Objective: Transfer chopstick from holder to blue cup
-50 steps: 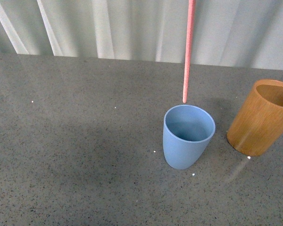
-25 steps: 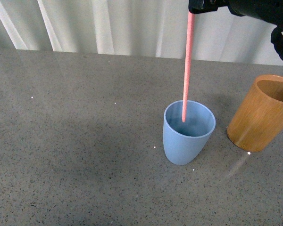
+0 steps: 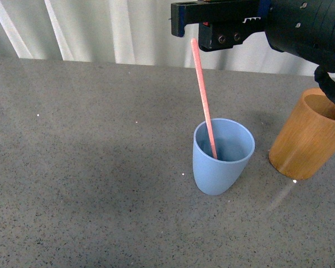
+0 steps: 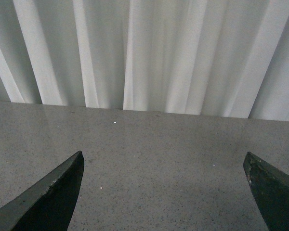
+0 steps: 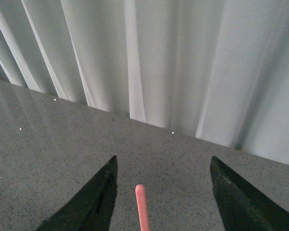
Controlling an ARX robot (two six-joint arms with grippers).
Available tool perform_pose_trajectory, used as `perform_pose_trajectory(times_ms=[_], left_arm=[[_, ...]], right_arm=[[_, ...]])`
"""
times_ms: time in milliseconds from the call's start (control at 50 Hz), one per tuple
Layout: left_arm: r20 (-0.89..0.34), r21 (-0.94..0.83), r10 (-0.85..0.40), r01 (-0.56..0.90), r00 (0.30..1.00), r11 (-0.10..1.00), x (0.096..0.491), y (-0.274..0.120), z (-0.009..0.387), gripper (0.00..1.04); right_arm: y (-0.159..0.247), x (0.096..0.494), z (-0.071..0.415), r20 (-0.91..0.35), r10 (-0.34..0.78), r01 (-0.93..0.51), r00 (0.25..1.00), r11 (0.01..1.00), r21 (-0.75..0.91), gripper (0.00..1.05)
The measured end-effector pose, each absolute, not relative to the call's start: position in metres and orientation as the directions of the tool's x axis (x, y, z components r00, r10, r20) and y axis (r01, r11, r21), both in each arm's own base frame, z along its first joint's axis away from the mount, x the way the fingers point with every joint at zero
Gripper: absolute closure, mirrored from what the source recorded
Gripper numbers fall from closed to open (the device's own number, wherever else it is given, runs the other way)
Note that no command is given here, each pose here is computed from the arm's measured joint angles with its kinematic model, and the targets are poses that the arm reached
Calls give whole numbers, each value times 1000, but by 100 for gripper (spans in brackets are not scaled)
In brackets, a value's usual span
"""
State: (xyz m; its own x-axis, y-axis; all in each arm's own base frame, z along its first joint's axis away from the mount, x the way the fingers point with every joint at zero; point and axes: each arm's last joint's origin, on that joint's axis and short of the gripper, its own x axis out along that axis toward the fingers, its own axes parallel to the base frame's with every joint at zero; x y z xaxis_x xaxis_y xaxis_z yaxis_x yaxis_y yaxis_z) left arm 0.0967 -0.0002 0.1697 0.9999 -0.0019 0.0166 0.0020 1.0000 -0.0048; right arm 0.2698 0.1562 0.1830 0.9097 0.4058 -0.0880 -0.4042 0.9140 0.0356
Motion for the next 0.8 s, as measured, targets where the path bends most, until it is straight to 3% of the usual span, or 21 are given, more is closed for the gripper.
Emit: perform_pose_trajectory(times_ms=[280,380,440,480,561,701,801], left_arm=[[17,-5,-2,2,1000,1000,97,0,170,7],[17,-5,-2,2,1000,1000,97,0,170,7],[17,-5,-2,2,1000,1000,97,0,170,7],[17,-5,-2,2,1000,1000,97,0,170,7],[17,-5,-2,2,1000,1000,97,0,170,7],[17,-5,-3,3,1000,1000,97,0,170,7],[17,-5,-2,2,1000,1000,97,0,170,7]], right_arm=[[139,266,210,-27,356,-354,934,934,54,8],[114,263,227,-27,199,-198,980,979,41,10],[86,259,233,-64,14,-14,998,1000,0,10],[66,254,233,-95,-105,102,990,994,-35,10],[36,243,232,-101,-239,233,966,970,-70,10],[32,241,235,-86,-242,236,967,969,-73,10],[30,235,230,-22,-66,65,998,998,-25,23]])
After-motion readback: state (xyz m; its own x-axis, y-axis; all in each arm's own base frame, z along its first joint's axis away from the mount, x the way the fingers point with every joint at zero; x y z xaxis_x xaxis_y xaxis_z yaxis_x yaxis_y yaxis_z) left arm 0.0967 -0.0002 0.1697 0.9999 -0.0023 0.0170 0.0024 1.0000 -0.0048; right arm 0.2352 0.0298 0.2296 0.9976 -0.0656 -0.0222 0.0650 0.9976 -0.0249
